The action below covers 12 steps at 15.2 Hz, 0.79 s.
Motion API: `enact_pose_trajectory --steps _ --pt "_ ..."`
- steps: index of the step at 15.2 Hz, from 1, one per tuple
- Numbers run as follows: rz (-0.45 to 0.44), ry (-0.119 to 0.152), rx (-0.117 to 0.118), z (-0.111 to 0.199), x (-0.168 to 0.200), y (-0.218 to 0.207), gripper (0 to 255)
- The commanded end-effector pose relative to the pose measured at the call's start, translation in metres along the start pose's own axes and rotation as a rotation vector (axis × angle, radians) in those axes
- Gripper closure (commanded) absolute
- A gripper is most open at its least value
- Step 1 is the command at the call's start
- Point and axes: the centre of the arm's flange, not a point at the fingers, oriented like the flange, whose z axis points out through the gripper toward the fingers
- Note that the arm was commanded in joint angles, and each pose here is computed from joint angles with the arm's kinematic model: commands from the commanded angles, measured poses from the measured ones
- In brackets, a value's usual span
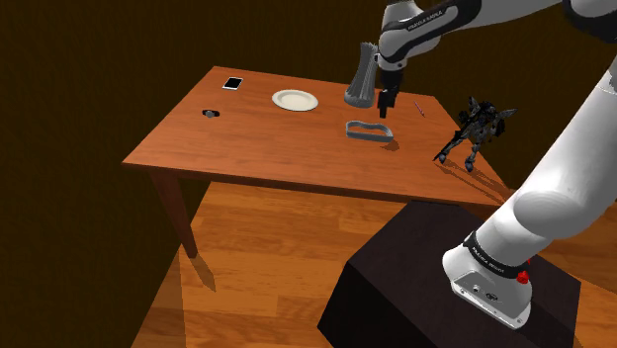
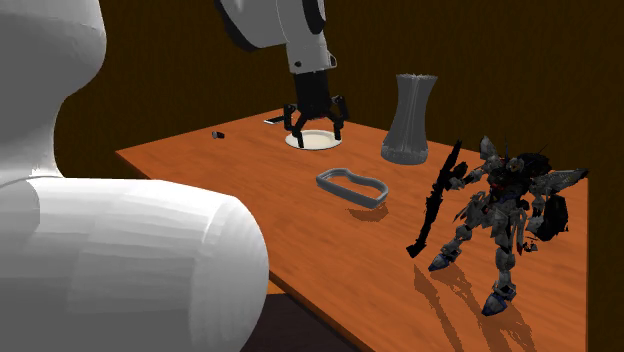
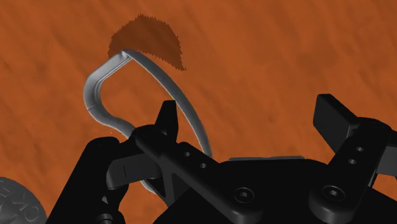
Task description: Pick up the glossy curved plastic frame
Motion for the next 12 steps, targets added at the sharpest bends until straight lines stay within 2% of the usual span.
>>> enact_pose_trajectory --steps 1,12 --pt "-0.014 -0.006 -0.002 0.017 0.016 0.018 0" --pt "-0.084 -0.04 -0.009 0.097 0.107 0.103 0"
